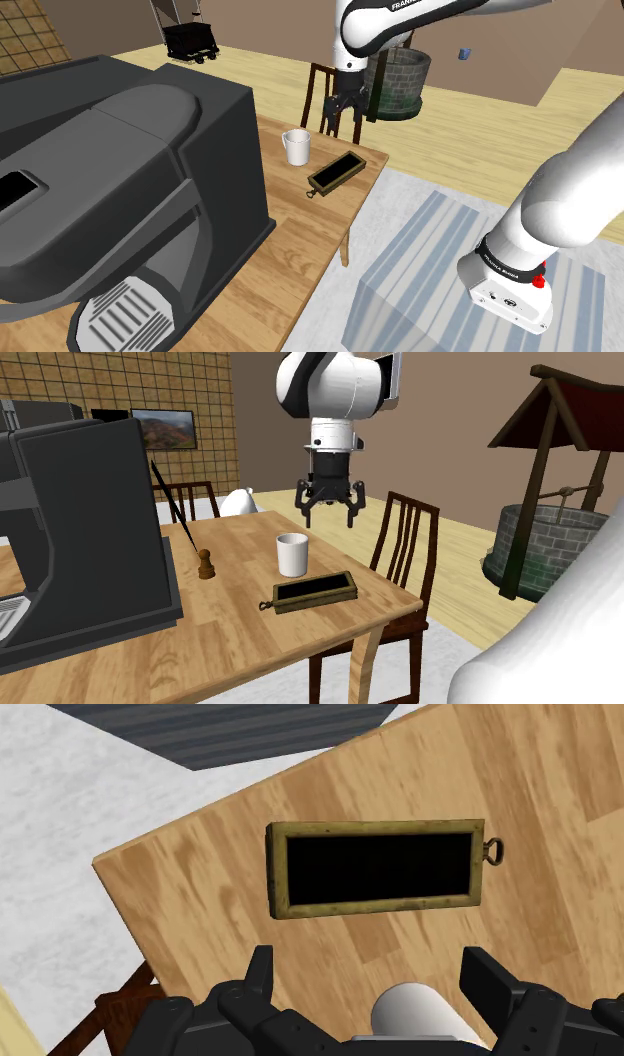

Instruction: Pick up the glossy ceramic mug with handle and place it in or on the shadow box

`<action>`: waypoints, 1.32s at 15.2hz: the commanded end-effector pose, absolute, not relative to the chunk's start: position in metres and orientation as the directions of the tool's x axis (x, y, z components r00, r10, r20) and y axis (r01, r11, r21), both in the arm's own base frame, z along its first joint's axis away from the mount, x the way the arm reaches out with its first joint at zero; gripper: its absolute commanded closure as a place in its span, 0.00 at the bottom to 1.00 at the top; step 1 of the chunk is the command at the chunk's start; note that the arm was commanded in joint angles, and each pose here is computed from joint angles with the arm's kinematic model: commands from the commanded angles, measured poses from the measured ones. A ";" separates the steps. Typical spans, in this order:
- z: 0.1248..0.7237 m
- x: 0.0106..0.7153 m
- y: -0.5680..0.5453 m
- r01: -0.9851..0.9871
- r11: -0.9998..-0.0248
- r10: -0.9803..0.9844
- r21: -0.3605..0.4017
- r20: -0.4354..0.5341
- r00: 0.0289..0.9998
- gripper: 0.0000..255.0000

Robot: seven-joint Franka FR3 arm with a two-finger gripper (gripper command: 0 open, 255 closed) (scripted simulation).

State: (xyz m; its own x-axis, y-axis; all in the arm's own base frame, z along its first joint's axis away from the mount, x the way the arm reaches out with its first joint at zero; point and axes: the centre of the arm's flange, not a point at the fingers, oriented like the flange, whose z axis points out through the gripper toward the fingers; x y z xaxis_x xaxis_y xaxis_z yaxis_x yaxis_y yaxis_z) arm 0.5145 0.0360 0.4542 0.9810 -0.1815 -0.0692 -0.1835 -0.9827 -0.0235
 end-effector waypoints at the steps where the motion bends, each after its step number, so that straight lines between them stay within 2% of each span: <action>1: 0.442 0.538 0.037 -0.188 -0.982 -0.185 -0.032 -0.066 0.980 0.00; 11: 0.390 0.650 0.045 -0.206 -0.976 -0.203 -0.067 -0.052 0.978 0.00; 20: 0.350 0.648 0.048 -0.206 -0.976 -0.203 -0.067 -0.052 0.978 0.00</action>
State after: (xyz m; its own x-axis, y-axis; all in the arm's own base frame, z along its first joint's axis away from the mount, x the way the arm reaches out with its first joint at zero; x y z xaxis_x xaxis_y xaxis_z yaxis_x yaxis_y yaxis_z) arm 0.6474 0.0480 0.3516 0.9778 -0.2029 -0.0527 -0.2062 -0.9762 -0.0673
